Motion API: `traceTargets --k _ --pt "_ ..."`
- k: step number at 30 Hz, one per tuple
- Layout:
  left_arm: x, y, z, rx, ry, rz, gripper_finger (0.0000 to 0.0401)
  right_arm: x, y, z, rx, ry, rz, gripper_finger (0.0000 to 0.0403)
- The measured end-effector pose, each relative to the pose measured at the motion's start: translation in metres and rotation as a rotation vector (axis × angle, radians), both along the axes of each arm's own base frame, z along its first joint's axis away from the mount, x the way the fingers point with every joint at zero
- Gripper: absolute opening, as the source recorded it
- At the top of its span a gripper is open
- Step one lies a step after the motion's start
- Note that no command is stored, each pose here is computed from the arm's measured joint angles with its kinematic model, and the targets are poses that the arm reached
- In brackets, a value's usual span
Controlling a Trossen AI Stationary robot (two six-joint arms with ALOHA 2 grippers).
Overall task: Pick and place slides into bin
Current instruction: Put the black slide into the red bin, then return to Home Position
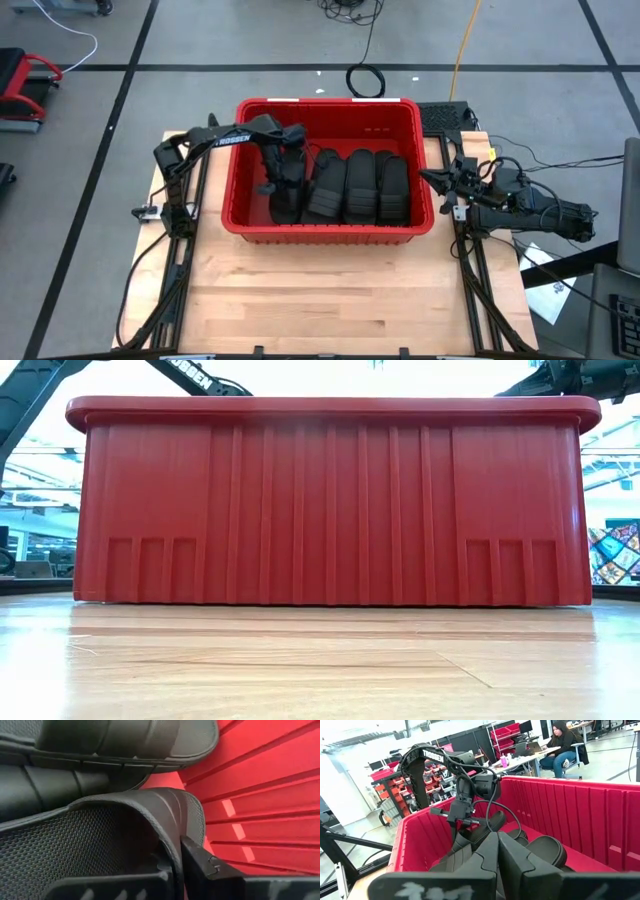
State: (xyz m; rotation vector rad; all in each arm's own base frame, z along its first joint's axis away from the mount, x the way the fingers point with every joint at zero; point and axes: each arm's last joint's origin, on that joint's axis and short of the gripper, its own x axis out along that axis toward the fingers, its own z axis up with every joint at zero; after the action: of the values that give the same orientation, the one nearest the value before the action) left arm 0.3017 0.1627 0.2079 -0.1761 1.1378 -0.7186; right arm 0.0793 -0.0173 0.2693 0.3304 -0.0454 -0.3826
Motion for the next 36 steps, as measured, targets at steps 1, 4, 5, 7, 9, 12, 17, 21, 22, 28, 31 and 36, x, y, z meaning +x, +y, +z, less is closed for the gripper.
traceTargets --k 1,4,5,7,9,12,17,21,22,28,31,36 --pt "0.0 0.0 0.0 0.009 0.011 0.006 0.0019 0.0 0.0 0.0 0.0 0.0 0.0 0.0" --pt "0.0 0.0 -0.001 0.019 0.034 0.023 0.0038 0.0 0.0 0.0 0.0 0.0 0.0 0.0" --pt "0.0 0.0 0.0 0.02 0.038 0.026 0.0045 0.0 0.0 0.0 0.0 0.0 0.0 0.0" --pt "0.0 0.0 0.0 0.017 0.049 0.043 0.0063 0.0 0.0 0.0 0.0 0.0 0.0 0.0" --pt "0.0 0.001 0.0 0.007 0.064 0.076 0.0084 0.0 0.0 0.0 -0.004 0.001 0.0 0.0" --pt "0.002 0.002 0.003 0.0 0.086 0.118 0.0121 0.0 0.0 0.0 -0.006 0.003 0.0 0.0" --pt "0.005 0.004 0.011 0.02 0.093 0.145 0.0187 0.0 0.0 0.0 -0.007 0.003 0.001 0.0" --pt "0.01 0.007 0.025 0.036 0.062 0.155 0.0227 0.0 0.0 0.0 -0.007 0.003 0.001 0.0" --pt "0.011 0.008 0.029 0.039 0.053 0.158 0.0234 0.0 0.0 0.0 -0.007 0.003 0.001 0.0" --pt "0.016 0.011 0.049 0.057 0.006 0.164 0.0256 0.0 0.0 0.0 -0.007 0.003 0.003 0.0" --pt "0.017 0.012 0.06 0.064 0.011 0.185 0.0257 0.0 0.0 0.0 -0.007 0.003 0.003 0.0" --pt "0.012 0.012 0.087 0.182 0.035 0.127 0.023 0.0 0.0 0.002 -0.063 0.006 0.003 0.0"
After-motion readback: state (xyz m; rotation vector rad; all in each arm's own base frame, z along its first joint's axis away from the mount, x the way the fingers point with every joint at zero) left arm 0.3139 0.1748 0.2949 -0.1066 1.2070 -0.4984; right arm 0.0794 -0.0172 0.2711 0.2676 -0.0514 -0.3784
